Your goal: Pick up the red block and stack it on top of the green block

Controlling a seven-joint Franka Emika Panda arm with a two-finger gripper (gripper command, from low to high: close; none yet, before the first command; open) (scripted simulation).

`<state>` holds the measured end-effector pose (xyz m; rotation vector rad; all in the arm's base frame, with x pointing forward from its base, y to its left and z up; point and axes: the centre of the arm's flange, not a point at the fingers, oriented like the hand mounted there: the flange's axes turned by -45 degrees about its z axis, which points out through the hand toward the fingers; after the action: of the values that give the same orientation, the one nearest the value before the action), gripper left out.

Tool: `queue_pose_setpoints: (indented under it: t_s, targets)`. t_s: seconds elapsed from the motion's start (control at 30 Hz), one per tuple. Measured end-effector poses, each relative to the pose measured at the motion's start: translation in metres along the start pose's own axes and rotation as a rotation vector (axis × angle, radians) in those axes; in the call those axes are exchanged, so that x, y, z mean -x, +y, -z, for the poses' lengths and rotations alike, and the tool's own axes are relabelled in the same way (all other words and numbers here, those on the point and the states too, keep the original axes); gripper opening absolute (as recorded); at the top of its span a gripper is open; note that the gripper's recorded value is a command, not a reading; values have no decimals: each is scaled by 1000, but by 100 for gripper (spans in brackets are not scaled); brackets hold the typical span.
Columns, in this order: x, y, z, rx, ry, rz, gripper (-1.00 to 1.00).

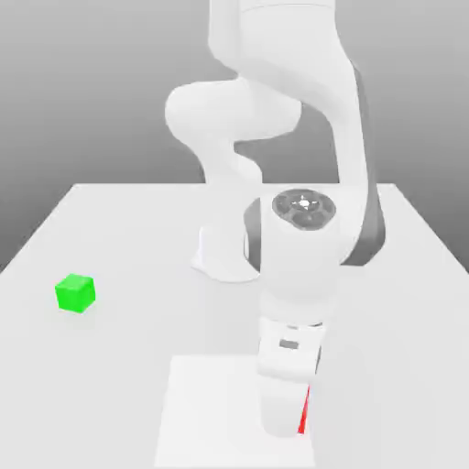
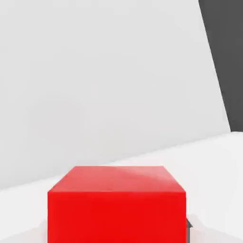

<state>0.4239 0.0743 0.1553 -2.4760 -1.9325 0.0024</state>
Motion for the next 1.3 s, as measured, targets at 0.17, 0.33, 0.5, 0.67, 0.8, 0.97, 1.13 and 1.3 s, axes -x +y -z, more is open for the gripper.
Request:
queue_pose_setpoints:
  t_s: [0.17, 0.33, 0.5, 0.67, 0.8, 0.97, 1.13, 1.3]
  targets:
    - [9, 2, 49, 1, -2, -2, -100]
    - [121, 17, 68, 8, -19, -69, -100]
    - [223, 0, 79, 5, -31, -100, -100]
    - [301, -36, 87, -1, -33, -97, -100]
    - [360, -80, 91, -6, -27, -117, -100]
    - [415, -147, 92, -6, -10, -142, -100]
    - [435, -183, 88, 7, 3, -153, -100]
    - [437, -182, 79, 18, 7, -154, -100]
